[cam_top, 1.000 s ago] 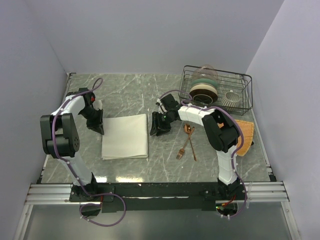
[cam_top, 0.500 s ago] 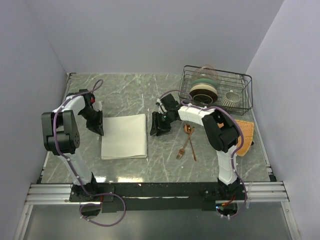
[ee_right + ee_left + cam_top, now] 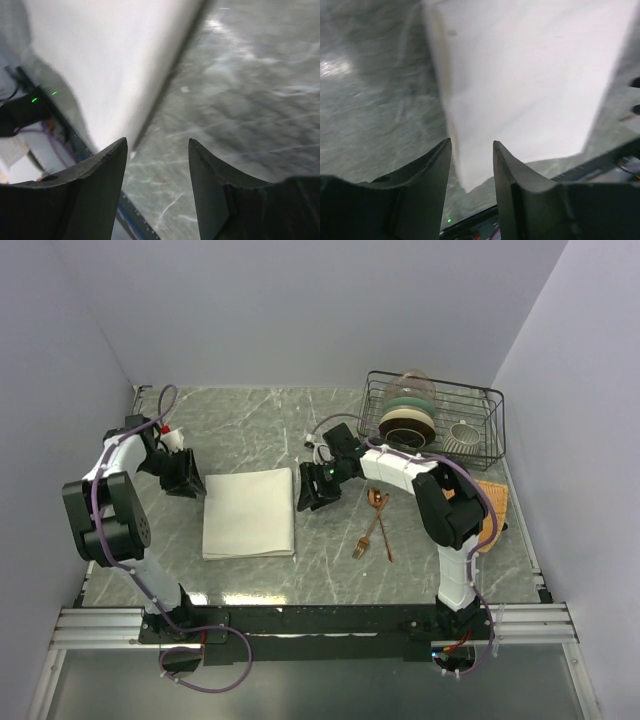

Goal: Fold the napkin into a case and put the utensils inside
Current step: Smooth out the square-folded napkin at the center of the board.

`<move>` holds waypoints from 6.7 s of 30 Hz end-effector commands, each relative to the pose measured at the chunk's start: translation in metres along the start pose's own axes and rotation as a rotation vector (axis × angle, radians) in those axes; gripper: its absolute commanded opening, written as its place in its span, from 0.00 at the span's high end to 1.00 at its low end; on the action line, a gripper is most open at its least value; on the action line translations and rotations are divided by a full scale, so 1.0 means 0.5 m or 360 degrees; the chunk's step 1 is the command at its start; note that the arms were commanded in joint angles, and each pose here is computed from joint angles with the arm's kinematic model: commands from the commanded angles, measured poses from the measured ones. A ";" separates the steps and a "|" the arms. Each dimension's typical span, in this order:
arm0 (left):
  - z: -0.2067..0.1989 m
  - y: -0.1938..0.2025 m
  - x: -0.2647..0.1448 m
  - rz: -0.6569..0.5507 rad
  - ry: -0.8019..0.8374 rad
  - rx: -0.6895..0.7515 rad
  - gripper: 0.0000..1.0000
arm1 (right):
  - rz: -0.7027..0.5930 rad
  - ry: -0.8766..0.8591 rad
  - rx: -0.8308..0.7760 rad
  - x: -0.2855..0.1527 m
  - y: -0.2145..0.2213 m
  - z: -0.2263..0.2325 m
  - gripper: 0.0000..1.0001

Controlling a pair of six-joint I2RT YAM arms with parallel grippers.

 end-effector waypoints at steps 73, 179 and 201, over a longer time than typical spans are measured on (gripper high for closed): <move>-0.066 -0.012 0.171 -0.0358 0.1011 -0.0439 0.01 | -0.0272 -0.0658 0.0369 0.124 -0.169 0.000 0.00; -0.142 0.054 0.088 -0.0272 0.1009 0.0080 0.01 | -0.0368 -0.0400 0.0272 0.088 -0.181 -0.088 0.62; -0.151 0.072 -0.065 -0.0493 0.0660 0.1305 0.01 | 0.0018 -0.0648 -0.0006 -0.030 0.081 0.130 0.59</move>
Point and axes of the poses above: each gripper's point midway between its finger pads, its own x axis out along the fingers, its own z axis along the line the jaws close on, y = z × x, the point moved 9 cm from there along -x, back along the fingers, and after that the axes turned 5 degrees about -x, right-handed, at the moved point
